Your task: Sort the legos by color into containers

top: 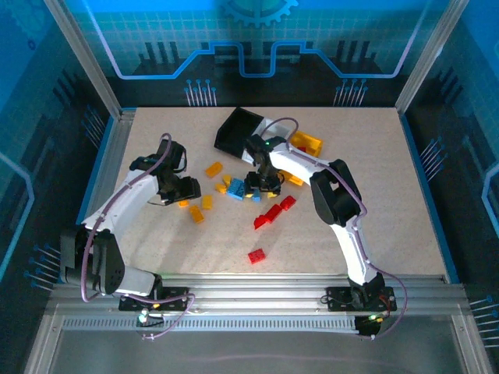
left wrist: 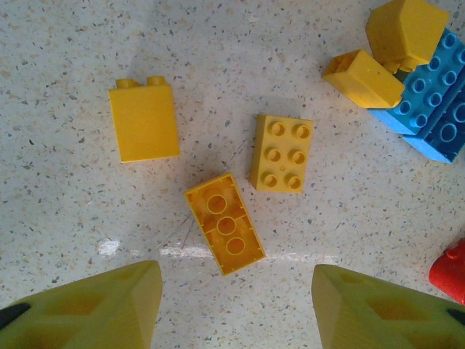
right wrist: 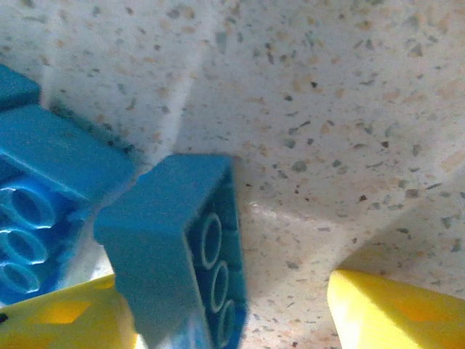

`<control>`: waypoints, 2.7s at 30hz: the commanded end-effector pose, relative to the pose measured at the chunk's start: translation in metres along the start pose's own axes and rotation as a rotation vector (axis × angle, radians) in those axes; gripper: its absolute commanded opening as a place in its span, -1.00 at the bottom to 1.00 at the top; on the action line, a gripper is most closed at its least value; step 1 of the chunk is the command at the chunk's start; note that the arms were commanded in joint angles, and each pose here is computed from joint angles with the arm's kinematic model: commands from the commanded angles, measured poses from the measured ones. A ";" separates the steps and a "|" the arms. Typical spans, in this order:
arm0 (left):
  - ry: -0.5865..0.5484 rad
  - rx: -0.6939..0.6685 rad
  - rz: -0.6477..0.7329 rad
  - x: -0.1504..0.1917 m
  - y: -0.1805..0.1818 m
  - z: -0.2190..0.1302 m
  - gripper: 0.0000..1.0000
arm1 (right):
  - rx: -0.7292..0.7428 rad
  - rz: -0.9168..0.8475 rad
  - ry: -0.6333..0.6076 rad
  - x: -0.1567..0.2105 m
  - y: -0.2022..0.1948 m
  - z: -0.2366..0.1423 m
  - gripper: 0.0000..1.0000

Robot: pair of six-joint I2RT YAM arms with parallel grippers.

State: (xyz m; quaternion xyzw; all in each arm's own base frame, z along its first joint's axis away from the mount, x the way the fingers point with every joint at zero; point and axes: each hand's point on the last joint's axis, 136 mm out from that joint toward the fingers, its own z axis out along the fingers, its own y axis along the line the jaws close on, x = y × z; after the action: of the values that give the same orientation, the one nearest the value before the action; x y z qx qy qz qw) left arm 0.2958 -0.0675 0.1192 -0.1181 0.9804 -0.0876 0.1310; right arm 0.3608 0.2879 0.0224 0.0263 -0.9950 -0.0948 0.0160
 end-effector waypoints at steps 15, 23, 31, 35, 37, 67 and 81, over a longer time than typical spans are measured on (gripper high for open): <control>0.023 0.038 -0.021 0.015 0.002 0.002 0.16 | 0.047 -0.039 -0.009 0.012 -0.005 -0.015 -0.24; 0.023 0.062 -0.031 0.014 -0.002 0.006 0.16 | 0.030 -0.051 -0.067 0.012 -0.002 -0.046 -0.46; 0.022 0.072 -0.029 0.013 -0.004 0.007 0.17 | -0.060 -0.028 -0.157 -0.004 0.013 -0.098 -0.51; 0.028 0.077 -0.031 0.017 -0.003 0.008 0.17 | -0.129 0.007 -0.223 -0.029 0.017 -0.132 -0.51; 0.026 0.074 -0.033 0.018 -0.002 0.007 0.17 | -0.167 0.035 -0.257 -0.046 0.016 -0.146 -0.51; 0.023 0.031 -0.091 0.020 0.016 -0.013 0.20 | -0.294 0.164 -0.301 -0.139 -0.018 -0.131 0.04; 0.043 0.061 -0.114 0.014 0.008 -0.010 0.28 | -0.310 0.106 -0.329 -0.110 -0.010 -0.168 0.20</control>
State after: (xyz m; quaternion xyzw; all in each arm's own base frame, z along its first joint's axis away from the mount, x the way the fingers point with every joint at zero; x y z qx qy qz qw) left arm 0.2770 -0.0619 0.1173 -0.1532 0.9752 -0.1155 0.1101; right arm 0.4873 0.2517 0.1415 -0.0654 -0.9648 -0.2309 -0.1080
